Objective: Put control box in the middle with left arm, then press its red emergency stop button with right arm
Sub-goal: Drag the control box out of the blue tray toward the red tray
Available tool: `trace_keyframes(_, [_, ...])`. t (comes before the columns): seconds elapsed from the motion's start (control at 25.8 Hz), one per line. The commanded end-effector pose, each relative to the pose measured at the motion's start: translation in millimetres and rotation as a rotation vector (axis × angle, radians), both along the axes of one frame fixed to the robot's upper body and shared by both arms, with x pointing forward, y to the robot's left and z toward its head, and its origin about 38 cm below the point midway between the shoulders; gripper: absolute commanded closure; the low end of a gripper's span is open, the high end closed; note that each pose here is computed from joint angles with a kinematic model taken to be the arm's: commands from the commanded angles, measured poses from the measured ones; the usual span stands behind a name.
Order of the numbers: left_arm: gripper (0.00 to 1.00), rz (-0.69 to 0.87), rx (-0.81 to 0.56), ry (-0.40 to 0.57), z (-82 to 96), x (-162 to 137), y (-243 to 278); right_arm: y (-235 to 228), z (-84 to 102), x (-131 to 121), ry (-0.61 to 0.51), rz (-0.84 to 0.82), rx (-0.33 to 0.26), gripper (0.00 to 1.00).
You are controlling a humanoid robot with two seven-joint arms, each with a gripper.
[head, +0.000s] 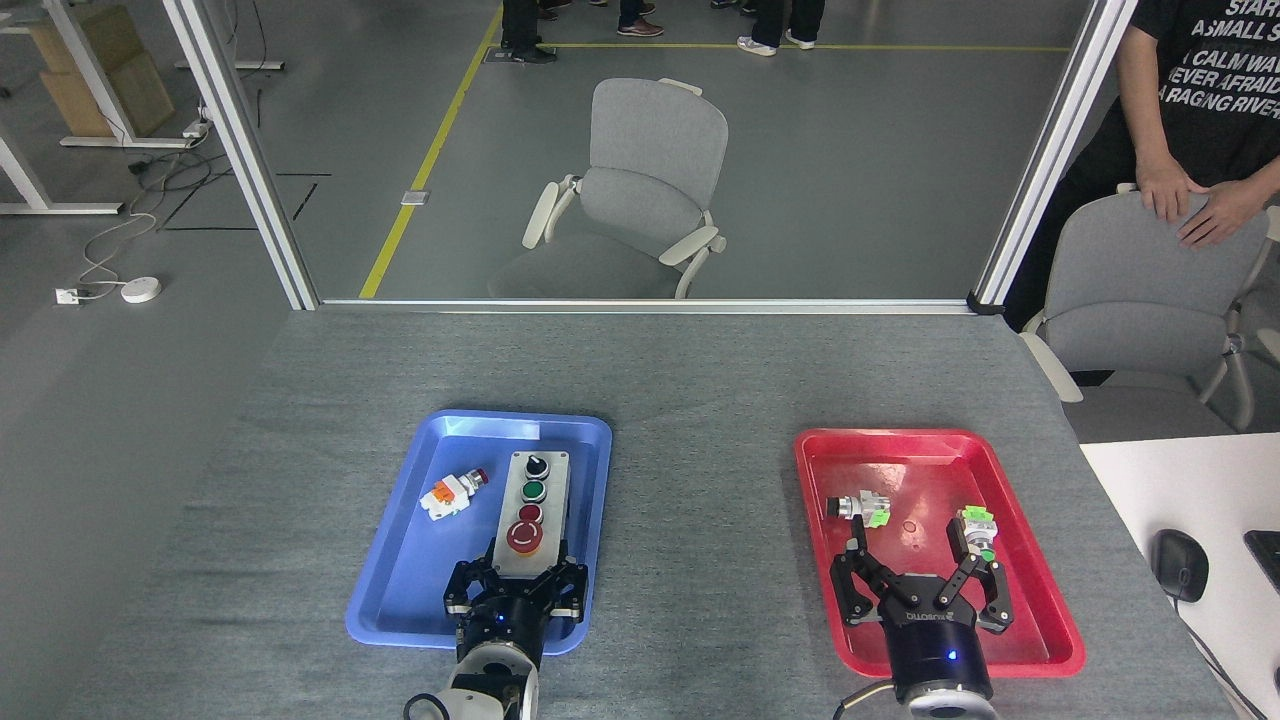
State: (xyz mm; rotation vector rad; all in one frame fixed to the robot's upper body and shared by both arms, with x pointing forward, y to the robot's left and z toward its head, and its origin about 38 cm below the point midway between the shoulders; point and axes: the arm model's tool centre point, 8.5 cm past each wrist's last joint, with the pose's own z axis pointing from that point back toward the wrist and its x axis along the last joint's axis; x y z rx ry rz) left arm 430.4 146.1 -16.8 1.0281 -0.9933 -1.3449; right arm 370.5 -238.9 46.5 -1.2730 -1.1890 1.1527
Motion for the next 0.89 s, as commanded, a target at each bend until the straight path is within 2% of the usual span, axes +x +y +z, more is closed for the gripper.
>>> trace_keyframes(0.0, [0.99,-0.01,-0.004,0.001,0.7,0,0,0,-0.4,-1,0.001,0.001,-0.002,0.02])
trace_keyframes(0.12, [1.0,-0.024,-0.011,-0.018,6.8,3,-1,-1,-0.9,-1,0.003,-0.001,-0.002,0.02])
trace_keyframes(0.5, [1.0,-0.085,-0.1,-0.146,57.4,21,-27,0,0.6,0,-0.002,-0.001,0.001,0.02])
trace_keyframes(0.66, [1.0,-0.161,-0.089,-0.146,62.5,21,-58,1,0.6,0,-0.002,0.001,0.001,0.02])
trace_keyframes(0.85, [1.0,-0.214,-0.106,-0.056,46.6,22,-78,1,0.7,0,-0.003,0.001,0.003,0.02])
